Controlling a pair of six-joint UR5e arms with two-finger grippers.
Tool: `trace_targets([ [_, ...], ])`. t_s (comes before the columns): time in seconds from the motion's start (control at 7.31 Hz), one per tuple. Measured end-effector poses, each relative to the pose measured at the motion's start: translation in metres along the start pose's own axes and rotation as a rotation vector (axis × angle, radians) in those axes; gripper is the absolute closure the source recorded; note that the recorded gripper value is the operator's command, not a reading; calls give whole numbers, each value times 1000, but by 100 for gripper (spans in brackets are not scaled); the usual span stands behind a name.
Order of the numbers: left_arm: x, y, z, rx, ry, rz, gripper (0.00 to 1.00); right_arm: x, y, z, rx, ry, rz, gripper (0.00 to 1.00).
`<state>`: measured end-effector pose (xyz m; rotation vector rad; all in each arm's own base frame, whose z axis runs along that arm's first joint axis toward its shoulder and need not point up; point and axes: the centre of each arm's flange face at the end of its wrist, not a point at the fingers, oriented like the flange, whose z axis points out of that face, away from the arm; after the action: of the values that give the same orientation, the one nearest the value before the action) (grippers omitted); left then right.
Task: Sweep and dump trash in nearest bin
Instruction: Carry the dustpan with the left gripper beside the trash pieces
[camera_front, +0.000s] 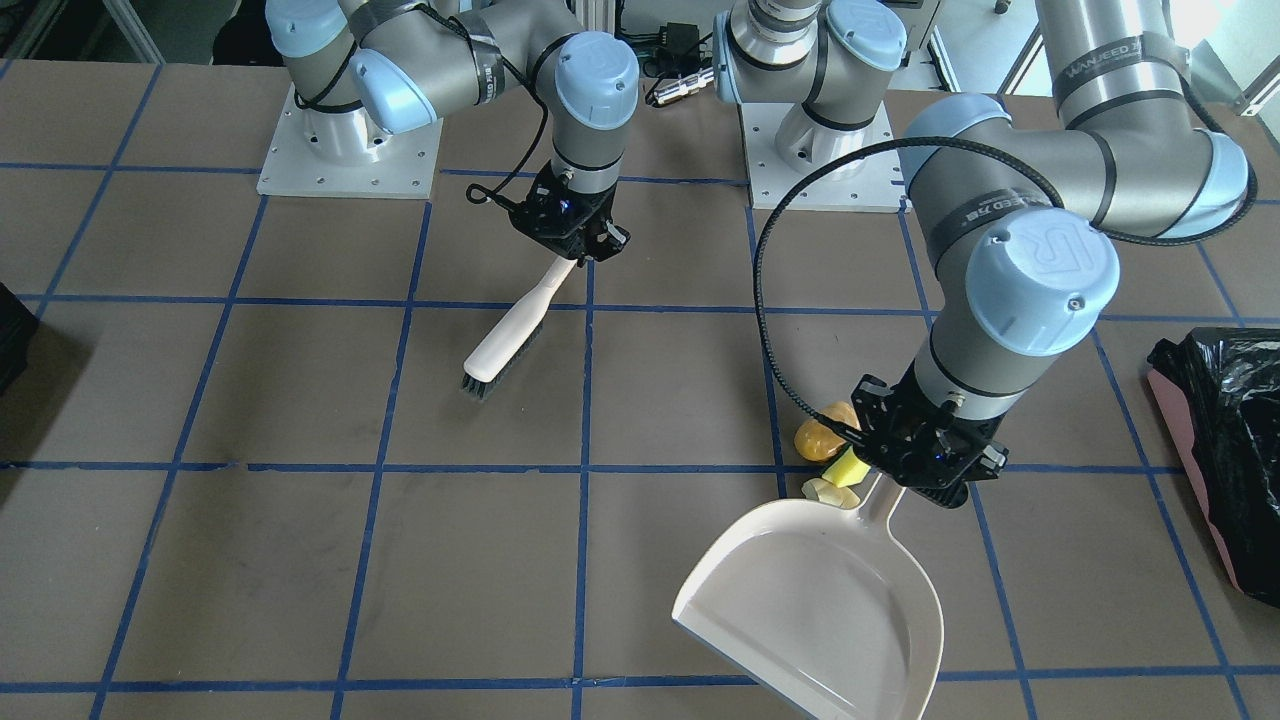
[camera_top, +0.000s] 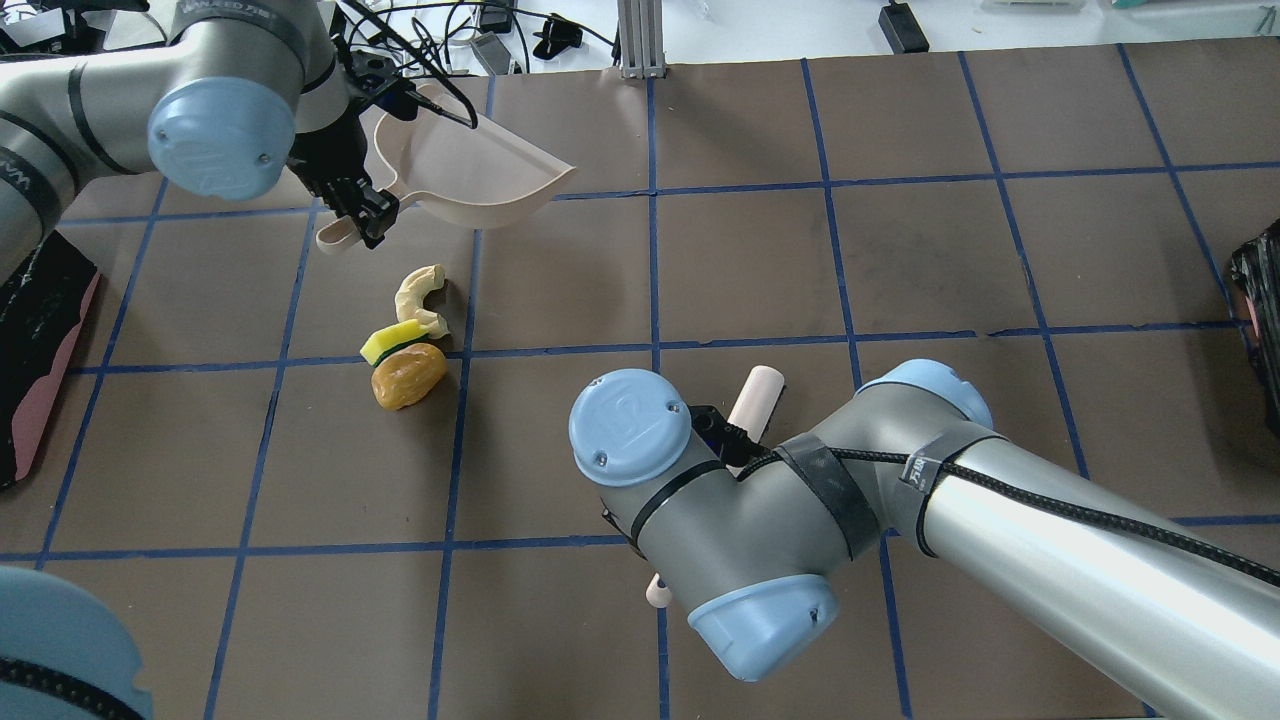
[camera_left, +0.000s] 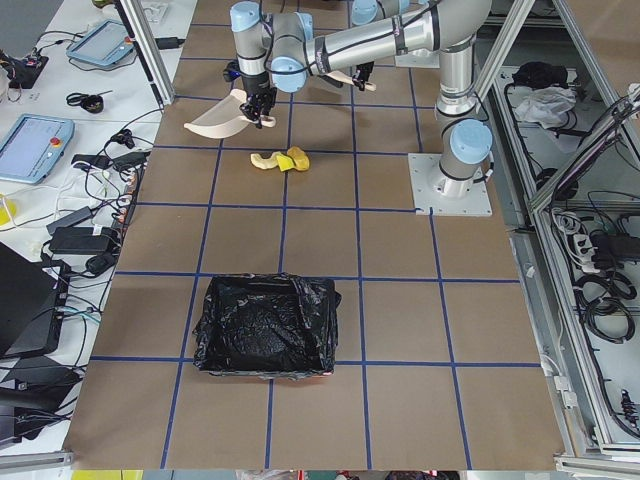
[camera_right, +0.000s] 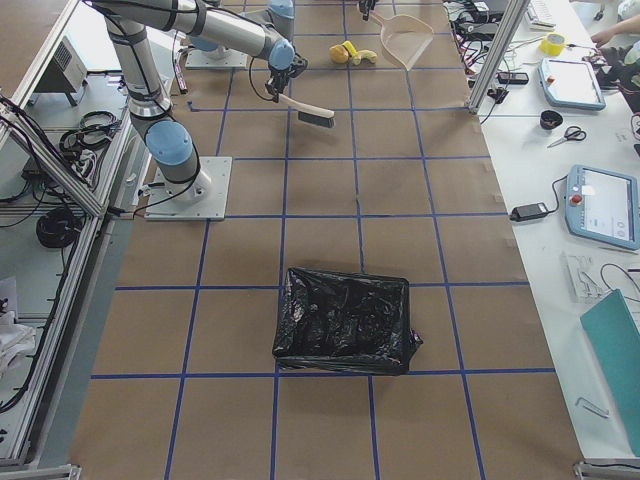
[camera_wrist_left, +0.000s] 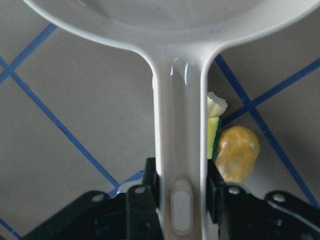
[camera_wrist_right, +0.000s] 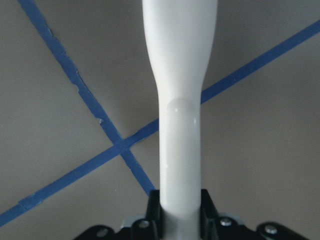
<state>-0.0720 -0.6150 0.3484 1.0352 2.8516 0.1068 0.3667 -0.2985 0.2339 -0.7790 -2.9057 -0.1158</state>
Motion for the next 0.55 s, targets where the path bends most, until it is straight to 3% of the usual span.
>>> trace_targets([
  [0.55, -79, 94, 22, -5, 49, 358, 100, -1, 0, 4, -2, 7, 1, 100],
])
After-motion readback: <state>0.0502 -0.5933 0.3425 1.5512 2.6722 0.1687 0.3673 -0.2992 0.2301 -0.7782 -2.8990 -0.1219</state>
